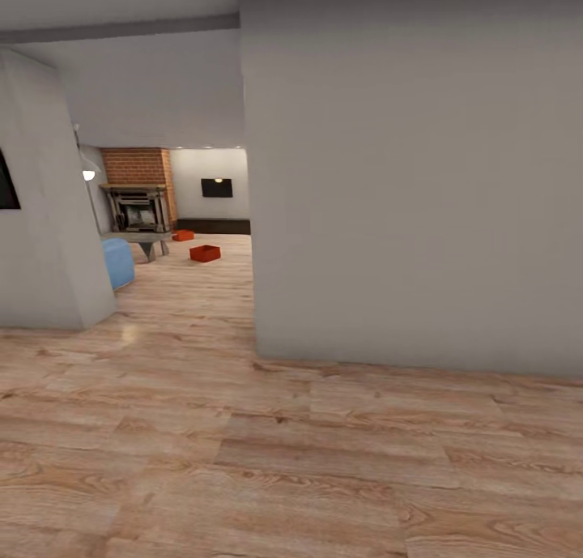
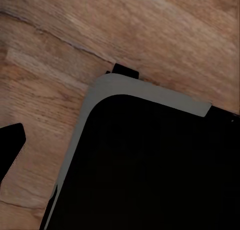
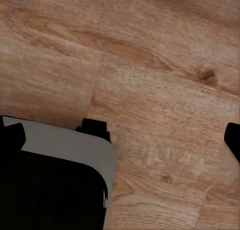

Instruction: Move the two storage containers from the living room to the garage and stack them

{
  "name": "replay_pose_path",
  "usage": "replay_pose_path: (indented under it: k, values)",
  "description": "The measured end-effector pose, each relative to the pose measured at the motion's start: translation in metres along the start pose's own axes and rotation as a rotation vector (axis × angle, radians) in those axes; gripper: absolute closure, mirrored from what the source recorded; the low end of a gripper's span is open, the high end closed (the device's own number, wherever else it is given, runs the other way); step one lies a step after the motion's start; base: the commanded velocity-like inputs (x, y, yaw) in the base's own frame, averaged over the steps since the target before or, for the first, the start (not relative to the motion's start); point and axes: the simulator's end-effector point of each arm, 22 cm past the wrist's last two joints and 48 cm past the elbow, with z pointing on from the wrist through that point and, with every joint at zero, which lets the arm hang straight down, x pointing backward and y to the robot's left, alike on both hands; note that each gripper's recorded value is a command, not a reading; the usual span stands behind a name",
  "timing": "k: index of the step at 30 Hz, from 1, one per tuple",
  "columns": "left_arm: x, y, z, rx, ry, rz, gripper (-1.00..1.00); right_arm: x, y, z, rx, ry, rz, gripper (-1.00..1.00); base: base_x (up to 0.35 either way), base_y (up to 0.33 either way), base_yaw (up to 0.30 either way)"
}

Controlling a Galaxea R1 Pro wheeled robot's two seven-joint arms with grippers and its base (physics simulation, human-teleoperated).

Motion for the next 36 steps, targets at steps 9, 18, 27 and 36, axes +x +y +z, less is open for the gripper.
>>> replay_pose_path:
  k: [9,18,27,36]
  values:
    - [-0.0001,0.0000,0.0000,0.000,0.000,0.000,-1.00,-0.0001,0.0005,0.0000,-0.001,0.000,0.000,-1.00,0.326,0.074,0.009]
    - [-0.0001,0.0000,0.0000,0.000,0.000,0.000,-1.00,0.0004,-0.0008,0.0000,-0.002,0.001,0.001,-1.00,0.326,0.074,0.000]
    - [-0.0001,0.0000,0.0000,0.000,0.000,0.000,-1.00,0.0006,-0.0016,0.0000,-0.002,0.001,0.001,-1.00,0.326,0.074,0.000]
    - [-0.0001,0.0000,0.0000,0.000,0.000,0.000,-1.00,0.0006,-0.0026,0.0000,-0.001,0.000,0.000,-1.00,0.326,0.074,0.000]
